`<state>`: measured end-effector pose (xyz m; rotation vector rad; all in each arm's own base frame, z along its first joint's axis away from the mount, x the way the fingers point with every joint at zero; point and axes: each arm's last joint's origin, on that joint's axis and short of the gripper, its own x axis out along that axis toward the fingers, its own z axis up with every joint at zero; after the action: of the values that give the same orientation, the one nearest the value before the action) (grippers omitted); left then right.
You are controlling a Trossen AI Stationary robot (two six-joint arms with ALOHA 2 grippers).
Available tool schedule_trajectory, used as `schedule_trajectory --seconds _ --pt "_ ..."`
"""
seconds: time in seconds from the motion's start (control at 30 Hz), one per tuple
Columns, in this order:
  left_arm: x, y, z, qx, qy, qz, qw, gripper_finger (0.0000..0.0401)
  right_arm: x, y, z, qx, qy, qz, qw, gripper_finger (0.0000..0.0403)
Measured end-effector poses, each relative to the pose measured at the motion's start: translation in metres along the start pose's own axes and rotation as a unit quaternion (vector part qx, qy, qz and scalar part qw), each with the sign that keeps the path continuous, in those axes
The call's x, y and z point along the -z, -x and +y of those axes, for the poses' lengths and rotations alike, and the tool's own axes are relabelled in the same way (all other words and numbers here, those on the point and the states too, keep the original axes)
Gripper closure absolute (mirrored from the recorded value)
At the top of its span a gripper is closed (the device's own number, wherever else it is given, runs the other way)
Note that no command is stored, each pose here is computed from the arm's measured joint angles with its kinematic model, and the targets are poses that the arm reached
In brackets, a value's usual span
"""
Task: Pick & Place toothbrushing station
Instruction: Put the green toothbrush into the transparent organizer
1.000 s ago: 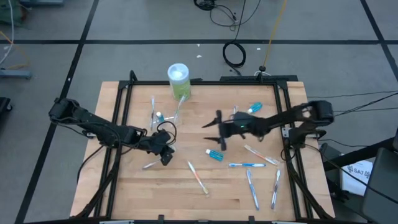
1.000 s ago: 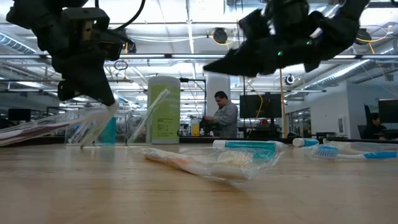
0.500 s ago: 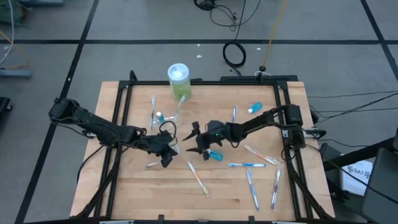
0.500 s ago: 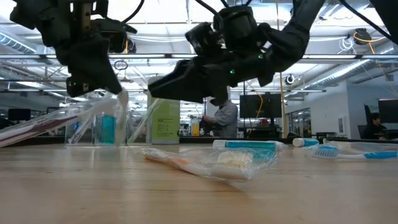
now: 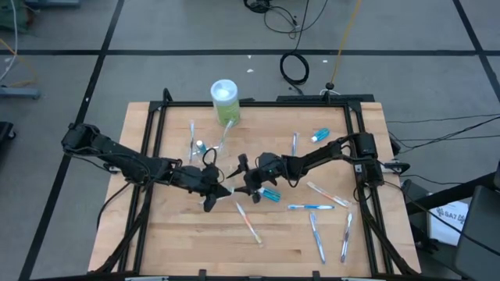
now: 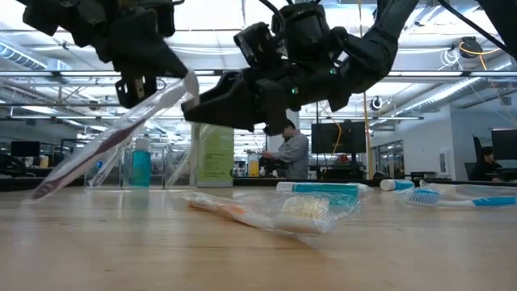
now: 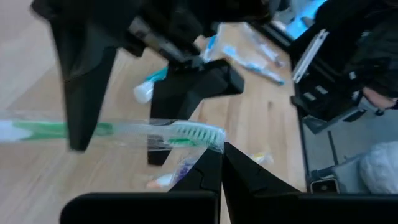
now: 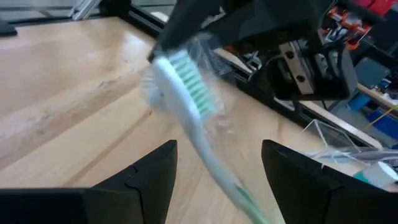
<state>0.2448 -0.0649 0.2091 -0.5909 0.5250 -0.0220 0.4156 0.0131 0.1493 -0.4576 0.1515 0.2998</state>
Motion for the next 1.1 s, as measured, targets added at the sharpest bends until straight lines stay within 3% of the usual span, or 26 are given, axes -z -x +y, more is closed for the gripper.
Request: schedule_trajectory --seconds 0.2,0.63,0.9,1.1 --pt "0.001 0.000 0.001 -0.004 -0.001 0.004 1.000 0.0398 0.003 0.000 0.001 -0.003 -0.004 0.009 1.000 0.0203" --pt "0.003 0.000 0.003 -0.018 0.007 0.012 1.000 0.0392 0.008 0.003 -0.008 0.007 -0.018 0.018 1.000 0.0383" --pt "0.009 0.001 0.010 -0.065 0.025 0.035 0.997 0.0394 0.011 0.005 -0.009 0.048 0.017 0.074 0.996 0.0374" --pt "0.012 0.002 0.015 -0.089 0.040 0.052 0.994 0.0398 0.016 0.006 -0.013 0.050 0.018 0.092 0.994 0.0389"
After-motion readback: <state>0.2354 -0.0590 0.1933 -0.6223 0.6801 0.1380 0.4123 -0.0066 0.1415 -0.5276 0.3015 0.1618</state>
